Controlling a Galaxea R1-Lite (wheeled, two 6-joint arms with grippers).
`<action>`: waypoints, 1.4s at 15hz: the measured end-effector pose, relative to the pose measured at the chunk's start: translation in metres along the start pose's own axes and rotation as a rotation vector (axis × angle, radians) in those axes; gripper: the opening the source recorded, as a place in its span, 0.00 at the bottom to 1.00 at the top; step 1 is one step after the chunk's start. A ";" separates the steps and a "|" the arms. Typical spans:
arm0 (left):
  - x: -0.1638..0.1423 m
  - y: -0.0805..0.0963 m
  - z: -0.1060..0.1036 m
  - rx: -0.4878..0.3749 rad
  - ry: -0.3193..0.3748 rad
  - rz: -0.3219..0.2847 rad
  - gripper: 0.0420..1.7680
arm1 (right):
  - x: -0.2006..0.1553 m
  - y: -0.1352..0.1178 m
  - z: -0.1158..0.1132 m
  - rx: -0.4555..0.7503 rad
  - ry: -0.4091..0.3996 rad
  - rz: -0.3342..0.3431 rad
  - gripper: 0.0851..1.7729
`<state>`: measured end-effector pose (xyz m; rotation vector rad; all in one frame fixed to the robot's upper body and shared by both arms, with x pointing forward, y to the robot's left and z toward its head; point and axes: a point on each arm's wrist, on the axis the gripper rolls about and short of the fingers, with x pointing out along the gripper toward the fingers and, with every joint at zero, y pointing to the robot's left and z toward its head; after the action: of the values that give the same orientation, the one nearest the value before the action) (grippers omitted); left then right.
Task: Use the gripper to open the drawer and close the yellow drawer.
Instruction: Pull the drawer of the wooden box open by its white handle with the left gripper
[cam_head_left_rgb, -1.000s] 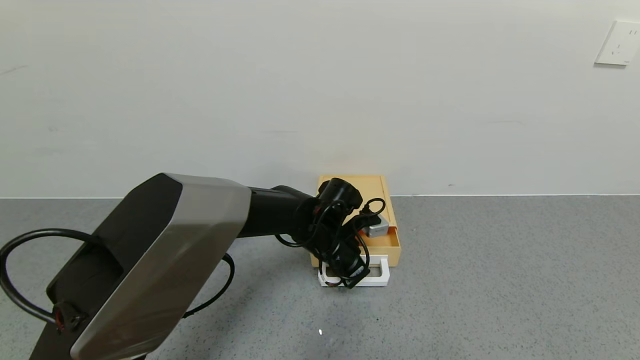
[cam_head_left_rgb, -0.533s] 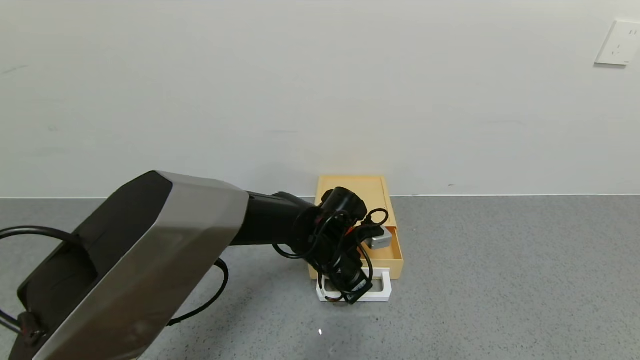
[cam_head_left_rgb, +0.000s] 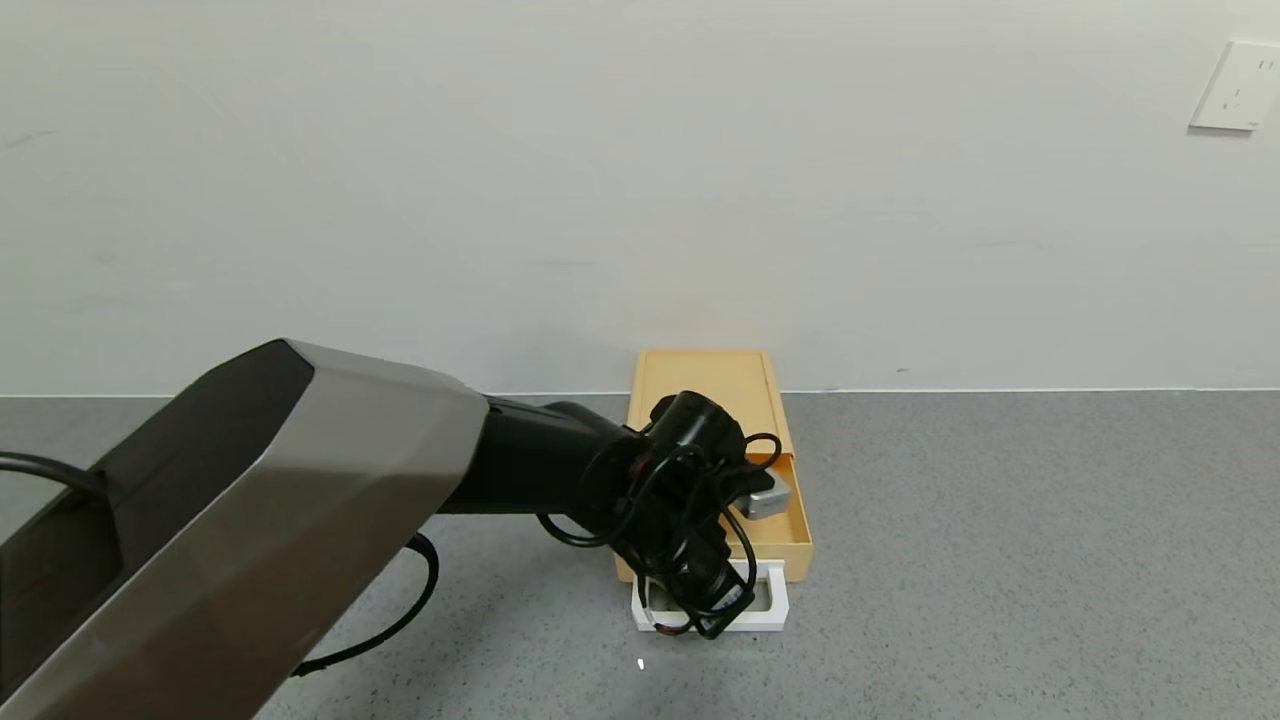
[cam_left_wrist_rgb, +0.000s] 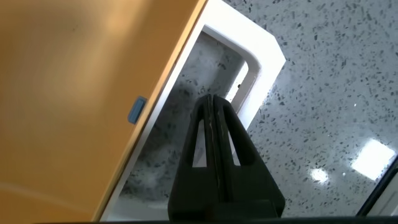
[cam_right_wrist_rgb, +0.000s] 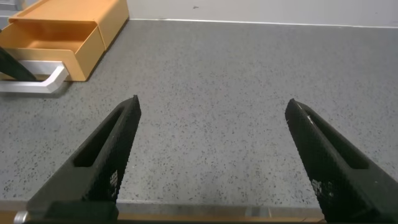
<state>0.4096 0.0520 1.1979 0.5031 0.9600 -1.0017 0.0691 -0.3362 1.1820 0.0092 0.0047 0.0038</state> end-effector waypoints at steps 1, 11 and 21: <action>0.001 -0.003 -0.001 -0.006 -0.003 0.010 0.04 | 0.000 0.000 0.000 0.000 0.000 0.001 0.96; -0.004 -0.027 -0.013 -0.050 0.037 0.018 0.04 | 0.000 0.000 0.000 0.000 0.000 0.000 0.96; -0.038 -0.040 -0.007 -0.085 -0.023 0.021 0.04 | 0.000 0.000 0.000 0.000 0.000 0.000 0.96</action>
<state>0.3642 0.0560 1.2299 0.4285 0.9705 -0.9417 0.0691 -0.3362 1.1820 0.0090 0.0047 0.0038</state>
